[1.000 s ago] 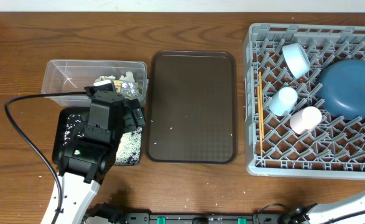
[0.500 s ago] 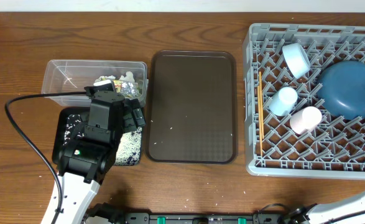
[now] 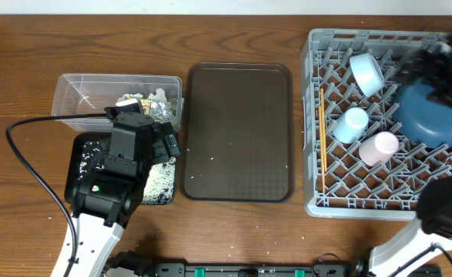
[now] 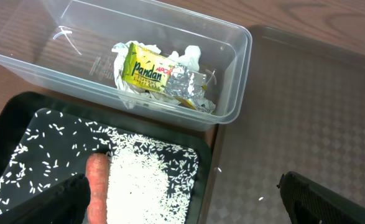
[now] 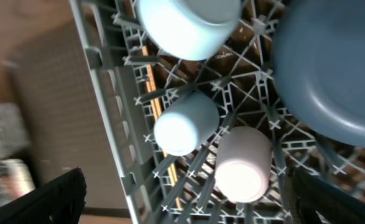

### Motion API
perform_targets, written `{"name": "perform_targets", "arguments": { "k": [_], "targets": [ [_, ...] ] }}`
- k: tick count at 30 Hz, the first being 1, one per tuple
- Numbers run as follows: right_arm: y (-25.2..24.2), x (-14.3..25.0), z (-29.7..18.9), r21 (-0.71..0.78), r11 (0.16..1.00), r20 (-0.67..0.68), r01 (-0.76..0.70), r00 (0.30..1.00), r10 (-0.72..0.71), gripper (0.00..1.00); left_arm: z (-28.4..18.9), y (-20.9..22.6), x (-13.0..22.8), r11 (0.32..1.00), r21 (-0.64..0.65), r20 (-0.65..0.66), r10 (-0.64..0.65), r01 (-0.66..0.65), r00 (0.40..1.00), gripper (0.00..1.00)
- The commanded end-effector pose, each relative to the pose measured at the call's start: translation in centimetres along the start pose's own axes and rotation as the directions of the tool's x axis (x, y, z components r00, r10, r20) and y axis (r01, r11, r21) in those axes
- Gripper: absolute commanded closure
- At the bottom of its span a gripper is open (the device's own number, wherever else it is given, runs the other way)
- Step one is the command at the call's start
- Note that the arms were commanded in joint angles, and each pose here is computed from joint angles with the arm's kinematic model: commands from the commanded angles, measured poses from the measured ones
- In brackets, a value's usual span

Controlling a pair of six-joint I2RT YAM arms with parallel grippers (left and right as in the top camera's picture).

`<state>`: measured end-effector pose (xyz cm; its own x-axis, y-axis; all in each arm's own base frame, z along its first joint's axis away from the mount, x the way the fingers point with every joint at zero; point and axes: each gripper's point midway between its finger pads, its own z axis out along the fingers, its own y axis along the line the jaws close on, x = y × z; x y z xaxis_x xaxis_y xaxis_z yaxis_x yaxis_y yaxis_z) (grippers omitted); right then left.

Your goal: Sort waste into correct bins and load items into the dishwasher rack

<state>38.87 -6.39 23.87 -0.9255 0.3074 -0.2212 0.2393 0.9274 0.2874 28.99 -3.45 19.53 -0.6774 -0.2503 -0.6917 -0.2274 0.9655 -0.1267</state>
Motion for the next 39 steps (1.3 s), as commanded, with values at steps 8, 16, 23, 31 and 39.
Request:
{"name": "perform_targets", "arguments": {
  "k": [8,16,23,31,39],
  "targets": [
    [8.5,3.6,1.5,0.185,0.953,-0.067,0.241,0.97,-0.233,0.01,0.1,0.4,-0.1,1.0,-0.023,0.002,0.016,-0.016,1.0,0.0],
    [12.7,7.2,6.1,0.143,0.927,-0.16,0.348,0.932,-0.325,0.34,0.1,0.4,-0.1,1.0,-0.023,0.002,0.016,-0.016,1.0,0.0],
    [13.1,9.9,12.0,0.151,0.928,-0.208,0.34,0.929,-0.307,0.67,0.1,0.4,-0.1,1.0,-0.023,0.003,0.016,-0.016,1.0,0.0],
    [11.8,10.9,15.1,0.168,0.943,-0.214,0.286,0.945,-0.248,0.71,0.1,0.4,-0.1,1.0,-0.023,0.002,0.016,-0.016,1.0,0.0],
    [10.9,10.7,15.7,0.218,0.938,-0.198,0.268,0.954,-0.226,0.71,0.1,0.4,-0.1,1.0,-0.023,0.002,0.016,-0.016,1.0,0.0]
  ]
}}
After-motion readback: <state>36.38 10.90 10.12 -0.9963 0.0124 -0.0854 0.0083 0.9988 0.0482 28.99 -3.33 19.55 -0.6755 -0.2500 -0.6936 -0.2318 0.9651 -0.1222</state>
